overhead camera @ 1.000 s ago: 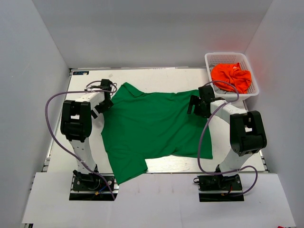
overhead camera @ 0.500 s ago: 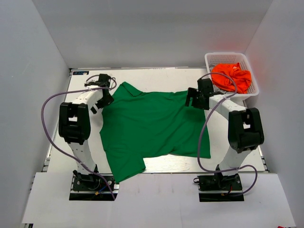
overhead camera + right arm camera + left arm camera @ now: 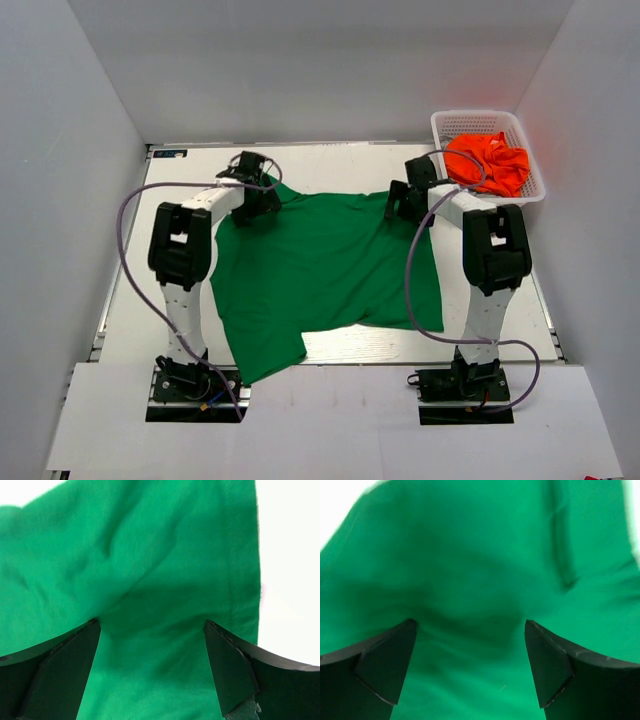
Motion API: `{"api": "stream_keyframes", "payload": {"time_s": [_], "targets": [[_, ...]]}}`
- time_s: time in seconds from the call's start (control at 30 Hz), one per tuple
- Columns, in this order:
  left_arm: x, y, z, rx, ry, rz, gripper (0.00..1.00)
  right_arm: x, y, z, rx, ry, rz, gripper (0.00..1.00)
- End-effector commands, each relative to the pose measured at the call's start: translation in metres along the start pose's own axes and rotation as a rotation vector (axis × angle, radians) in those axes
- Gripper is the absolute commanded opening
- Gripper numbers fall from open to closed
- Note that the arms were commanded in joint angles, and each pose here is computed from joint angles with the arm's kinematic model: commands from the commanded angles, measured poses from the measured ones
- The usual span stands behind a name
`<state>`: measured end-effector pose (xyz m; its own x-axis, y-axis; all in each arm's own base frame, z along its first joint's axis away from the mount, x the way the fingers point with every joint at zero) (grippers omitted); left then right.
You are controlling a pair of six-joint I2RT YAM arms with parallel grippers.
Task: Fold and stack the t-shirts
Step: Flatten out the tshirt
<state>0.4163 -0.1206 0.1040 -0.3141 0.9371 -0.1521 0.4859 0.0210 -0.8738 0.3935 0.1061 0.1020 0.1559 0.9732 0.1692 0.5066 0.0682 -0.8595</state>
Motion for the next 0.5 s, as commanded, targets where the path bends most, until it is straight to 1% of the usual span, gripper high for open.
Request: {"api": "stream_keyframes", "payload": {"time_s": [0.0, 0.03, 0.1, 0.13, 0.17, 0.2, 0.23, 0.27, 0.3, 0.37, 0.43, 0.47], "targets": [[-0.002, 0.022, -0.011, 0.014, -0.001, -0.064, 0.99, -0.001, 0.013, -0.006, 0.029, 0.002, 0.07, 0.9], [-0.003, 0.025, -0.022, -0.008, -0.026, -0.083, 0.99, 0.004, 0.016, -0.018, 0.006, -0.001, 0.072, 0.9], [0.002, 0.043, -0.029, 0.003, -0.046, -0.131, 0.99, 0.001, 0.028, -0.017, 0.033, -0.018, 0.086, 0.9], [0.007, 0.05, -0.036, -0.004, -0.058, -0.154, 0.99, 0.006, 0.027, -0.028, 0.002, -0.032, 0.067, 0.9], [0.007, 0.055, -0.04, -0.017, -0.057, -0.175, 0.99, 0.005, 0.034, -0.03, 0.0, -0.04, 0.072, 0.9], [0.015, 0.071, -0.038, 0.01, -0.061, -0.217, 0.99, 0.004, 0.04, -0.03, 0.001, -0.06, 0.079, 0.9], [0.01, 0.069, -0.062, -0.047, -0.082, -0.203, 0.99, 0.01, 0.036, -0.047, -0.046, -0.078, 0.068, 0.9], [0.006, 0.072, -0.069, -0.056, -0.084, -0.197, 0.99, 0.011, 0.04, -0.05, -0.041, -0.087, 0.071, 0.9], [0.002, 0.074, -0.087, -0.075, -0.077, -0.168, 0.99, 0.018, 0.035, -0.066, -0.077, -0.111, 0.05, 0.9], [-0.009, 0.064, -0.102, -0.101, -0.067, -0.103, 0.99, 0.025, 0.027, -0.076, -0.105, -0.129, 0.02, 0.9], [-0.018, 0.049, -0.116, -0.155, -0.039, -0.028, 0.99, 0.035, 0.001, -0.093, -0.174, -0.162, -0.028, 0.9], [-0.021, 0.02, -0.13, -0.217, -0.04, 0.006, 0.99, 0.038, -0.015, -0.098, -0.205, -0.161, -0.067, 0.9]]}}
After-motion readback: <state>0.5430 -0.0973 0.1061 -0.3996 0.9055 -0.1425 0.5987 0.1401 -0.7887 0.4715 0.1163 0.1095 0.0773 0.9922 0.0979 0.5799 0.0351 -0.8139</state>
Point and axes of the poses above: each gripper's point midway between its finger pads, its own y axis out along the fingers, its own x axis along the line the jaws close on, z = x × y, the point moved 9 cm from there along -y, back along the fingers, and after that the axes turned 3 degrees about y, right-handed, at the moved point
